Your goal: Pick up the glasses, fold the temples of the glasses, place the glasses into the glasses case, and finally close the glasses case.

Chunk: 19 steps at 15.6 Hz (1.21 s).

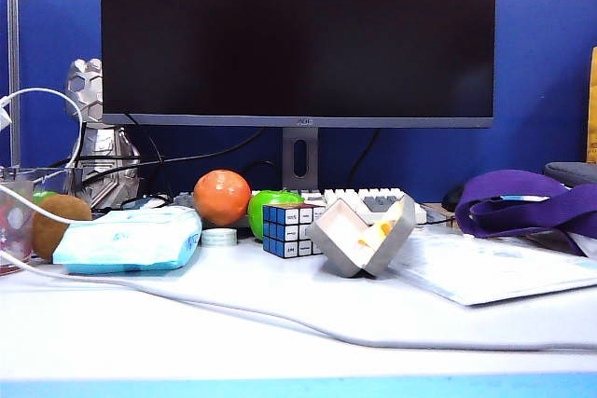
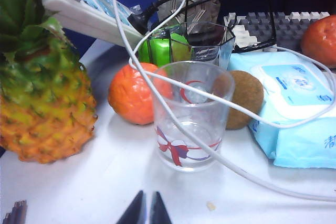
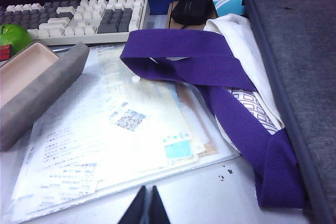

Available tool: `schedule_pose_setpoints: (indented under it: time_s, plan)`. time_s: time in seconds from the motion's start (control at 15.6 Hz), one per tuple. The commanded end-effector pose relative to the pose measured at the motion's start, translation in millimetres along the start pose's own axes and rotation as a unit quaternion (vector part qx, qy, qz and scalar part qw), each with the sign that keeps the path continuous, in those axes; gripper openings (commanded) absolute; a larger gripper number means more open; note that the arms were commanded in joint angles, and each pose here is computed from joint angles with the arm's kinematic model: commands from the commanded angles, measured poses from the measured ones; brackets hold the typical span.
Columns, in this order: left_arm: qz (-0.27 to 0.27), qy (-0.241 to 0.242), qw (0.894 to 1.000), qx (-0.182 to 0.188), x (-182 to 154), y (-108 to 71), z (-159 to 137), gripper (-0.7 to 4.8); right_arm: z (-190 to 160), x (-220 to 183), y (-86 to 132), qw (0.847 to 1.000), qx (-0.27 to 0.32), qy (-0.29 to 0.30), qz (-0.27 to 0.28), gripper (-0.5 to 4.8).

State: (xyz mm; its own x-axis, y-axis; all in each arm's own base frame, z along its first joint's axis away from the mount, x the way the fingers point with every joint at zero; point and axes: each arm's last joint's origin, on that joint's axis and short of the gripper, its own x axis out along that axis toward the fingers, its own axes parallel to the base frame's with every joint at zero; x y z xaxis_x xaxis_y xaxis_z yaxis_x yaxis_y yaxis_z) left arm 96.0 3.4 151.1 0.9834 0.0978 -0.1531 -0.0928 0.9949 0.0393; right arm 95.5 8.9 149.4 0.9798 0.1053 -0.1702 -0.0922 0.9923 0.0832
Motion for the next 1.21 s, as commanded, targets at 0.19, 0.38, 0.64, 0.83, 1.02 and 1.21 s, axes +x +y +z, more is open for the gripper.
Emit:
schedule_pose_setpoints:
  time_s: [0.19,0.38,0.64,0.83,1.02,1.21]
  plan:
    - [-0.002,0.001,1.000,0.000,0,-0.2,0,0.17,-1,1,0,1.000,0.007,-0.004,0.002,-0.01]
    - [0.000,-0.101,0.995,-0.013,-5,0.8,25,-0.01,27,-9,3,0.996,0.071,-0.054,0.012,-0.01]
    - [0.001,-0.173,0.984,-0.042,-22,3.7,66,-0.06,70,-30,8,0.980,0.152,-0.117,0.050,-0.01]
    - [0.025,-0.185,0.981,-0.048,-27,6.3,96,-0.06,98,-46,11,0.977,0.145,-0.144,0.063,-0.01]
    - [0.027,-0.162,0.985,-0.045,-16,6.3,127,-0.05,129,-50,16,0.974,0.134,-0.140,0.116,-0.01]
    - [0.025,-0.111,0.993,-0.039,10,4.7,163,-0.06,167,-49,22,0.970,0.123,-0.132,0.163,-0.01]
